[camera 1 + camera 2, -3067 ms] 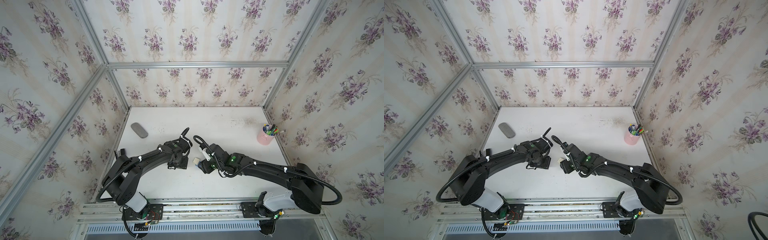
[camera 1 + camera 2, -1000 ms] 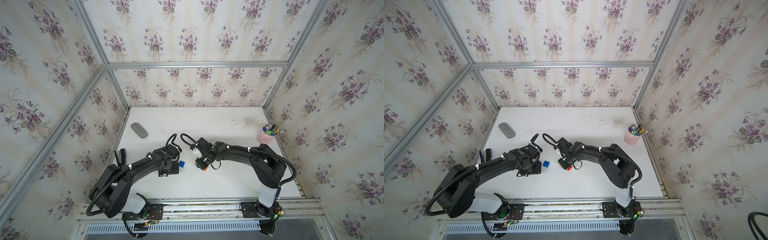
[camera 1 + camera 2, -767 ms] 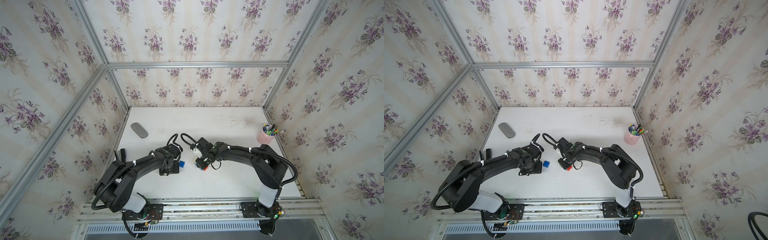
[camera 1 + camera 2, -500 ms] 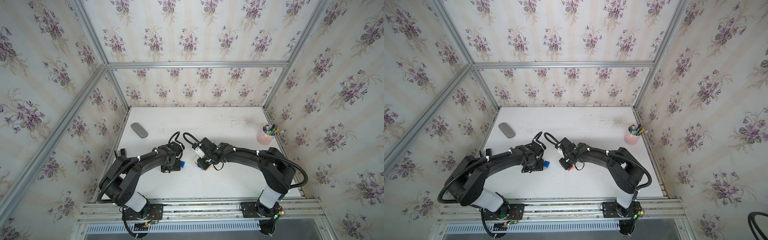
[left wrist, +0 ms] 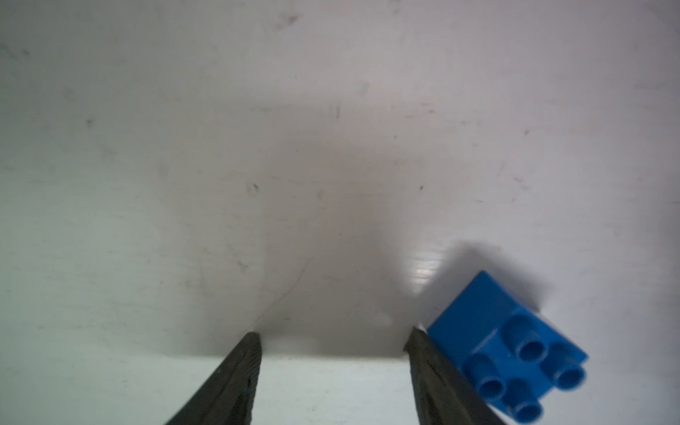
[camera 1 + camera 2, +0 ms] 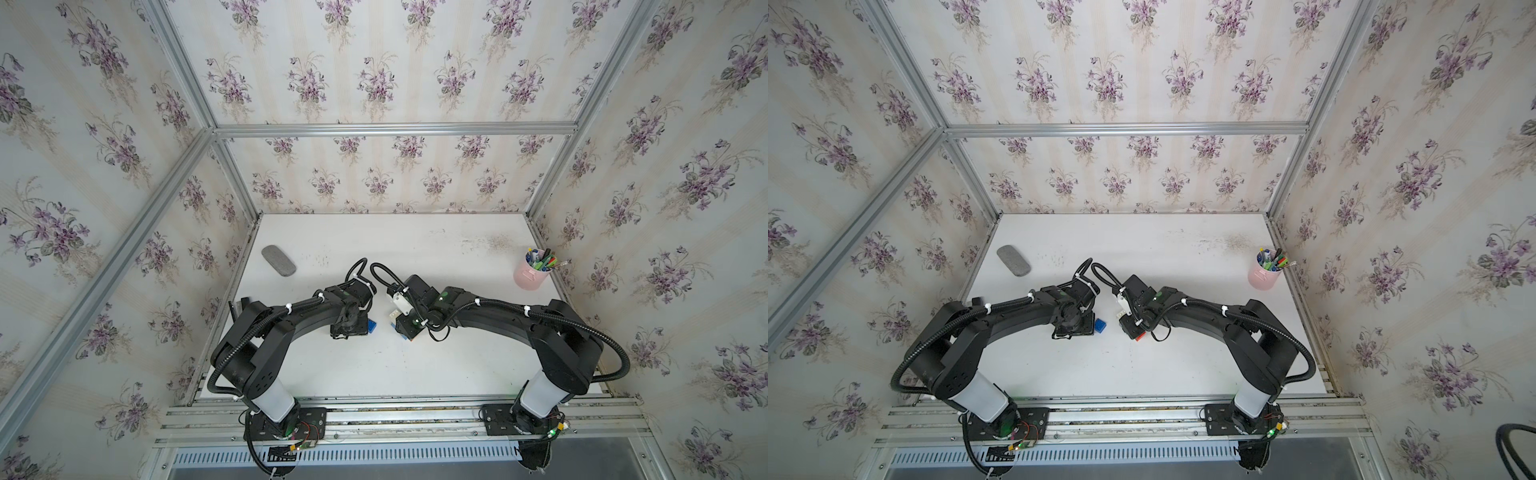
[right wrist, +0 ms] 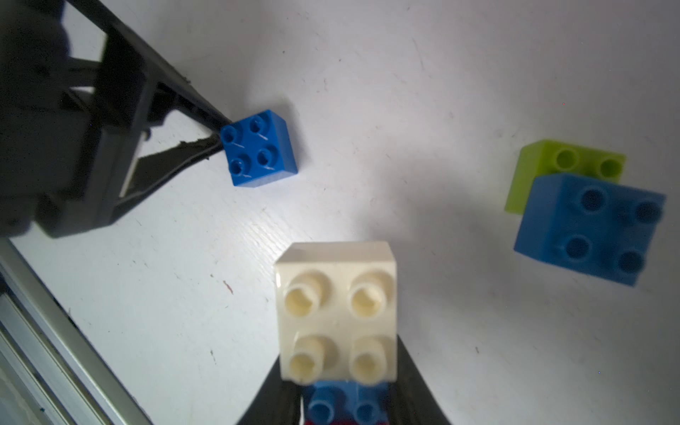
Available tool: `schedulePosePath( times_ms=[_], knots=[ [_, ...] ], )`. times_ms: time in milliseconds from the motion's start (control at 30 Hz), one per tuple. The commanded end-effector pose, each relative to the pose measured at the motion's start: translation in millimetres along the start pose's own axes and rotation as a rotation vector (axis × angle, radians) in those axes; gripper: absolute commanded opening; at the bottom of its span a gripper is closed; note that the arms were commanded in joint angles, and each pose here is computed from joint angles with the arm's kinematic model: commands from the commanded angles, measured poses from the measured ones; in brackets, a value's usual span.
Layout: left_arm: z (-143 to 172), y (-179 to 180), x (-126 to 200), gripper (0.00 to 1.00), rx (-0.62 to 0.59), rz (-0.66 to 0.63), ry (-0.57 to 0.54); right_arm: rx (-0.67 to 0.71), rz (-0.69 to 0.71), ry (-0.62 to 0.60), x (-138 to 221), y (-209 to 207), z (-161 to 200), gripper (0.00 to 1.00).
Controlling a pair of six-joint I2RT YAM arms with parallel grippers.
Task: Assemble the letter y with lego
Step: Move the lego brick at the center of the board, then assemble the lego brick with the lego brick.
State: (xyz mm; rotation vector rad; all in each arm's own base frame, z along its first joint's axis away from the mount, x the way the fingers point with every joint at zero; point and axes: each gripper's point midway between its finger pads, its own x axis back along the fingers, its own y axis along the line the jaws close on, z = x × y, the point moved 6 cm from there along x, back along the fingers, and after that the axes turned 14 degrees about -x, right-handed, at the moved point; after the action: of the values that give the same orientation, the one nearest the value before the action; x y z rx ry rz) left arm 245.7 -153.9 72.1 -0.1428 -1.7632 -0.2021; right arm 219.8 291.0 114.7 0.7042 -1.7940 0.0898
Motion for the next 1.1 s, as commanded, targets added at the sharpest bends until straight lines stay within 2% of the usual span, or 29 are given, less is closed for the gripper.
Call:
schedulePosePath(
  times_ms=[0,267,533,733,867,1067],
  knots=[
    [0,-6,-2,0.66,-0.022,0.007,0.007,-0.008,-0.026,-0.029,0,6,-8,0.28],
    [2,-5,5,0.66,-0.017,0.01,-0.023,-0.009,-0.022,-0.041,1,9,-18,0.28],
    [35,16,25,0.66,0.07,0.063,-0.071,0.022,-0.031,-0.033,-1,18,-35,0.27],
    [53,22,43,0.67,0.121,0.177,-0.132,0.065,-0.035,-0.008,-10,28,-44,0.28],
    [60,18,56,0.69,0.134,0.296,-0.161,0.098,-0.038,0.016,-18,36,-47,0.28],
    [73,9,65,0.69,0.146,0.471,-0.14,0.137,-0.044,0.039,-30,44,-51,0.27]
  ],
)
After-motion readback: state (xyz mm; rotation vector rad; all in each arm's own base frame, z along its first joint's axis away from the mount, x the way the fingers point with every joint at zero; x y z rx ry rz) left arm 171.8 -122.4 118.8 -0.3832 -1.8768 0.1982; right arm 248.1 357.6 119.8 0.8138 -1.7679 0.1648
